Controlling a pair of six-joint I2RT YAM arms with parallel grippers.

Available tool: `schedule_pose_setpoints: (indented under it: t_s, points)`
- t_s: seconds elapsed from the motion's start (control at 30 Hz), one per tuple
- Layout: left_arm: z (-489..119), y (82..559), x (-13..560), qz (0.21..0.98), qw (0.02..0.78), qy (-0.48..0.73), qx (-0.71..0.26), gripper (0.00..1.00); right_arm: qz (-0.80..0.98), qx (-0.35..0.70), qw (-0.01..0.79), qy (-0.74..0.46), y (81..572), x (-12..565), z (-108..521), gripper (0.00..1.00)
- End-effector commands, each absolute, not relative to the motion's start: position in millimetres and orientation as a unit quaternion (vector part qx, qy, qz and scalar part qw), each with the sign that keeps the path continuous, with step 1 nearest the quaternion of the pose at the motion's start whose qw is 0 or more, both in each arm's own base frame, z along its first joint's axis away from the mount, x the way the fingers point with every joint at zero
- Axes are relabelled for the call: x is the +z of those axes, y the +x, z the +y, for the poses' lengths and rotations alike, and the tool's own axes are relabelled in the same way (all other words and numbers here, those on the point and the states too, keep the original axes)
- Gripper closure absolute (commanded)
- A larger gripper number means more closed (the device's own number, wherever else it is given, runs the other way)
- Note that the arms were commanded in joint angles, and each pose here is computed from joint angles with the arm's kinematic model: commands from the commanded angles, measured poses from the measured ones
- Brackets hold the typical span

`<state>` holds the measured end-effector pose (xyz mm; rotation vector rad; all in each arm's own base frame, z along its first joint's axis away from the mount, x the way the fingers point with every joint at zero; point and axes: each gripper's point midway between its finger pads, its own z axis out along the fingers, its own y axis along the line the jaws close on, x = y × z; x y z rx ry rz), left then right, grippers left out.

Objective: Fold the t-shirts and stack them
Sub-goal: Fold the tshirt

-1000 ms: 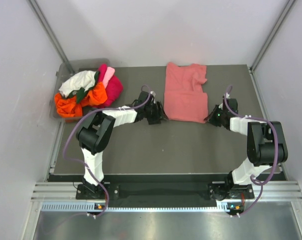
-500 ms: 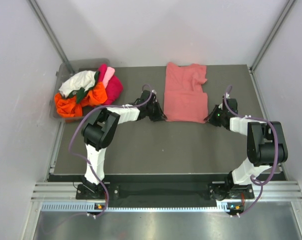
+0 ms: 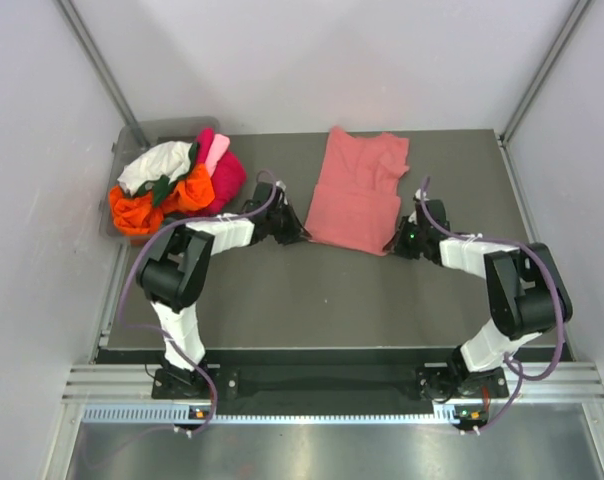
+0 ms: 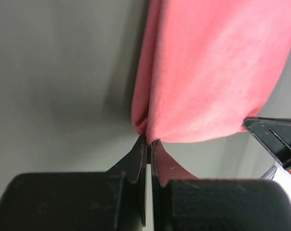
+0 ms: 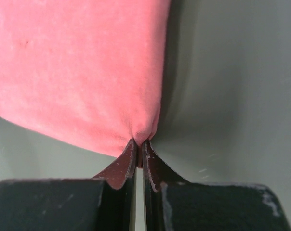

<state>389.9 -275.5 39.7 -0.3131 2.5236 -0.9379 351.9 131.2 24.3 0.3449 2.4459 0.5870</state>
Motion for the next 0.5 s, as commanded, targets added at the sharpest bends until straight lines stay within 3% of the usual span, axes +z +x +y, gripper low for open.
schedule_pose_setpoints:
  t_s: [0.0,0.23,0.47]
  points:
    - [-267,373,75,0.9,0.248,-0.087,-0.349,1.0,0.92,0.242,0.29,0.109,333,38,151,1.0]
    - [-247,289,71,0.905,0.23,-0.082,-0.348,1.0,0.942,0.231,0.229,0.079,246,23,160,1.0]
    - [-237,197,71,0.91,0.219,-0.072,-0.344,1.0,0.929,0.261,0.251,0.071,197,59,161,1.0]
